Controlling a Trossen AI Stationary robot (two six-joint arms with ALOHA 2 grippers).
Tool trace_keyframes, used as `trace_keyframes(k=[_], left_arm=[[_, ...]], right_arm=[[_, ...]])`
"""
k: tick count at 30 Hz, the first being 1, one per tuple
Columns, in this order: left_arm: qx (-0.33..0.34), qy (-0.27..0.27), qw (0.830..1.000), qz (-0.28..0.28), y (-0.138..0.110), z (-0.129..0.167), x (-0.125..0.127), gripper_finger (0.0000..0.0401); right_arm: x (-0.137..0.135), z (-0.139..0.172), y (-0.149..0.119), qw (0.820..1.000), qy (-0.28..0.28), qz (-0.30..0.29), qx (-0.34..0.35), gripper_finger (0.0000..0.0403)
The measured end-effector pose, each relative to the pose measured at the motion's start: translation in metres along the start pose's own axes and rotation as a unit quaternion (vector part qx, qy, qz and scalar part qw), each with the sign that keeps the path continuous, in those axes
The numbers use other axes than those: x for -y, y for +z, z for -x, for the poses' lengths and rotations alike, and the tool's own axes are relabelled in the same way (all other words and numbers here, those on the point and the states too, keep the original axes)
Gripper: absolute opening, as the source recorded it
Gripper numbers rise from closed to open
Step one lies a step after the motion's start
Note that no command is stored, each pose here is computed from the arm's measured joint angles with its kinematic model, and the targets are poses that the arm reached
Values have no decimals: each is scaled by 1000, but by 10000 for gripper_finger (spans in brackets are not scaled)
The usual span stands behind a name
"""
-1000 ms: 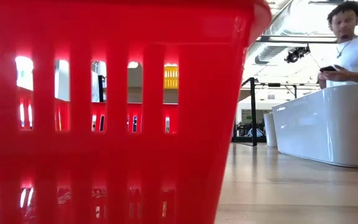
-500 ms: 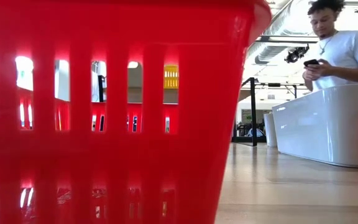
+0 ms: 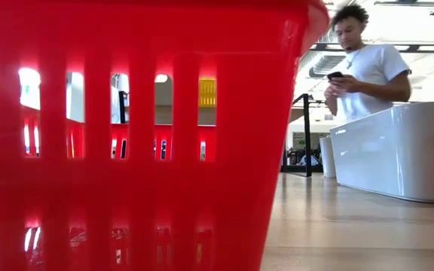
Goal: Stack baskets on shelf by color
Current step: Stack the bottom yellow bin on top of the other yellow bin on the shelf
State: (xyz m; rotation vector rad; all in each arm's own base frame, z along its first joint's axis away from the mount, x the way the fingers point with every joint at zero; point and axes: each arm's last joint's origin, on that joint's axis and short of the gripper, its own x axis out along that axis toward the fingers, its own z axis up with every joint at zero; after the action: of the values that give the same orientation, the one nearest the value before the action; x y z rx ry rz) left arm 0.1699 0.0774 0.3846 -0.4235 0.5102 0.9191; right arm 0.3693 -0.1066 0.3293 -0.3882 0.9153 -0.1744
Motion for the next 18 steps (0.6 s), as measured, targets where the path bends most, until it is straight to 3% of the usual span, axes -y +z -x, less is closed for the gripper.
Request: trace_keyframes(k=[10,18], left_arm=[[0,0,1000,0,0,0,0,125],[0,0,1000,1,0,0,0,125]], right_arm=[[1,0,0,1000,-8,0,0,8],[5,0,-1,1000,-12,-20,2,86]])
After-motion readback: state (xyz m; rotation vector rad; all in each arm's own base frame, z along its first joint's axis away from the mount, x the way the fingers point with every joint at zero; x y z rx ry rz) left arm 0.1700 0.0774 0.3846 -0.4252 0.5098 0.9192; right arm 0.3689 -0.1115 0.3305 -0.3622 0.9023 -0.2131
